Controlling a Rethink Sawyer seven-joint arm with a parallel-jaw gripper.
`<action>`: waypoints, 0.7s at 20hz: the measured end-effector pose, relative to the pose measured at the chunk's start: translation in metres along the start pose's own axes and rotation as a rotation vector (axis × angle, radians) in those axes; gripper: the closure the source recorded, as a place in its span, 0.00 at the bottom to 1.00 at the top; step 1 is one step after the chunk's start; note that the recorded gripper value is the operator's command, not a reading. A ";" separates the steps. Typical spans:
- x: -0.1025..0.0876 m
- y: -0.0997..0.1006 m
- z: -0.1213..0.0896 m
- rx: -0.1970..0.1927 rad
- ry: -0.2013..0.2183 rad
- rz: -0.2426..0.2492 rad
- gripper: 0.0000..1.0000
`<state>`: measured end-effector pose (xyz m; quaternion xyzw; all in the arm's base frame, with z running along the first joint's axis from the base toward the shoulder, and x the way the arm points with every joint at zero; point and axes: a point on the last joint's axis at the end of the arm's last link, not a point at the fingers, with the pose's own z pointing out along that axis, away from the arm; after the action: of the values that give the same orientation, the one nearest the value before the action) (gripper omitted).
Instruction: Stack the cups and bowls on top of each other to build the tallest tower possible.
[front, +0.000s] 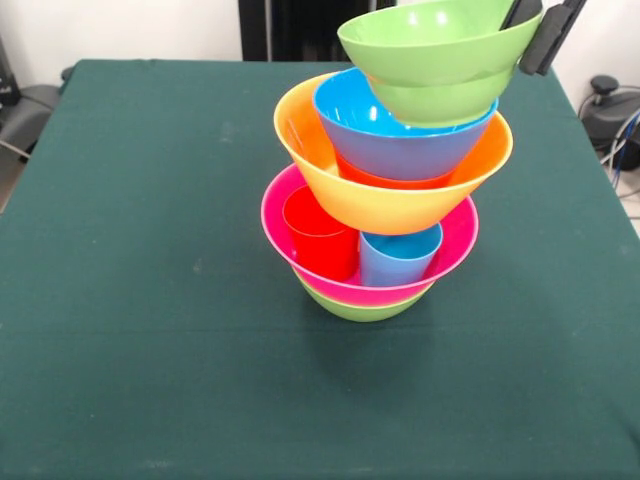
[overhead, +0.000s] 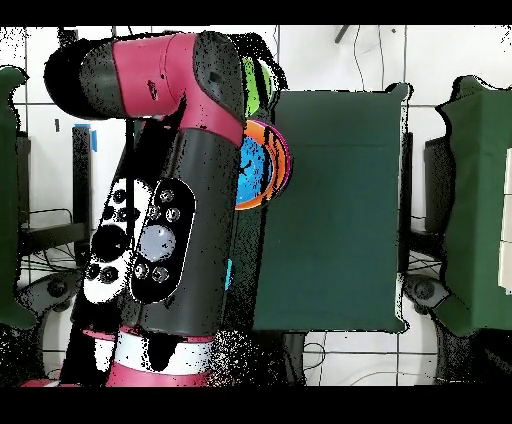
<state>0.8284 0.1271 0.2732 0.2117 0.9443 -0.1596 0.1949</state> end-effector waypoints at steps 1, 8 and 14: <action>0.000 0.001 0.000 -0.001 -0.001 -0.001 1.00; 0.003 0.004 0.001 -0.008 -0.014 -0.005 1.00; 0.002 0.003 0.004 -0.004 -0.044 -0.020 1.00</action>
<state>0.8293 0.1290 0.2682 0.1983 0.9422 -0.1641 0.2146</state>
